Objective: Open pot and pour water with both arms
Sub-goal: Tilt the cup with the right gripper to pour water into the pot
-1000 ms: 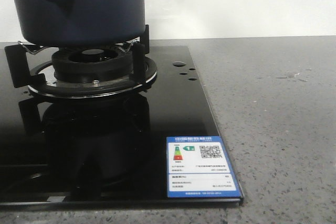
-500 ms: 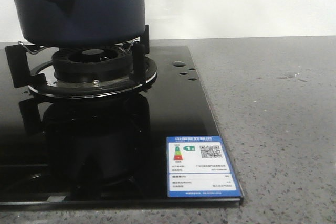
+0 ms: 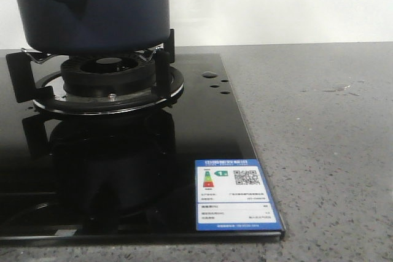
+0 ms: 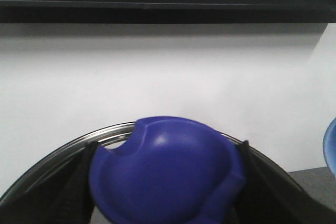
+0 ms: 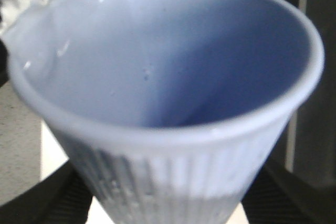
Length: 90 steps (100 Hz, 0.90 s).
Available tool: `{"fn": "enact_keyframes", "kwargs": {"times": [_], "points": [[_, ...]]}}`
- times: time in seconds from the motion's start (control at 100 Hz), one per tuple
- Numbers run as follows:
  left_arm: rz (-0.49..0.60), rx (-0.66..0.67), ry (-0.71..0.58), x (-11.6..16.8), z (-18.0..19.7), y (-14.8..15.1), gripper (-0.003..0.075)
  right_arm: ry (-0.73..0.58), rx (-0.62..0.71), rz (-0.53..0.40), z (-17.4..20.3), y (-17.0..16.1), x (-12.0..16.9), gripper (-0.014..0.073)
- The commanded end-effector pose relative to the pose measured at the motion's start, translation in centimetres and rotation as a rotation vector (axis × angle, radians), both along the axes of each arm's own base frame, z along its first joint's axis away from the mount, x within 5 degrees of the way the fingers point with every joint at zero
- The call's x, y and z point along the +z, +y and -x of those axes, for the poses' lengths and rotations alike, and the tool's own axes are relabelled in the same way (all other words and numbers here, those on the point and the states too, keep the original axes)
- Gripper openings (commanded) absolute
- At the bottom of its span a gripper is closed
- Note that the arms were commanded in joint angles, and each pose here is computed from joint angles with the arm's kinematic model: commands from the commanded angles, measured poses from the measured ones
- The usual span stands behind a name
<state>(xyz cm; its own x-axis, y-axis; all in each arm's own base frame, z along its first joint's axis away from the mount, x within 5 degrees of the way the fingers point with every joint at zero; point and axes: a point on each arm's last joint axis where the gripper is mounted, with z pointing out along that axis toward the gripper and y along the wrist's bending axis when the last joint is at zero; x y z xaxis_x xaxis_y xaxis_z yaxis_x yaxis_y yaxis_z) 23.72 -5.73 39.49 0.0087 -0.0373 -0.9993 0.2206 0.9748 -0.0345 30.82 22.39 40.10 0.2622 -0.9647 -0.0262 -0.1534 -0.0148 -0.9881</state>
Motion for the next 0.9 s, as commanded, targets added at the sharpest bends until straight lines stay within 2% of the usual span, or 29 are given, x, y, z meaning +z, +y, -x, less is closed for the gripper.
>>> {"fn": "enact_keyframes", "kwargs": {"times": [0.0, 0.57, 0.89], "points": [[0.041, 0.032, -0.184, 3.1, 0.9, 0.5, 0.0369, -0.132, 0.037, 0.004, 1.1, -0.7, 3.6, 0.0302], [0.041, 0.032, -0.184, 3.1, 0.9, 0.5, 0.0369, -0.29, 0.045, 0.185, 1.2, -0.7, 4.5, 0.0302], [0.041, 0.032, -0.184, 3.1, 0.9, 0.5, 0.0369, -0.307, 0.05, 0.205, 1.2, -0.6, 4.6, 0.0302]]}}
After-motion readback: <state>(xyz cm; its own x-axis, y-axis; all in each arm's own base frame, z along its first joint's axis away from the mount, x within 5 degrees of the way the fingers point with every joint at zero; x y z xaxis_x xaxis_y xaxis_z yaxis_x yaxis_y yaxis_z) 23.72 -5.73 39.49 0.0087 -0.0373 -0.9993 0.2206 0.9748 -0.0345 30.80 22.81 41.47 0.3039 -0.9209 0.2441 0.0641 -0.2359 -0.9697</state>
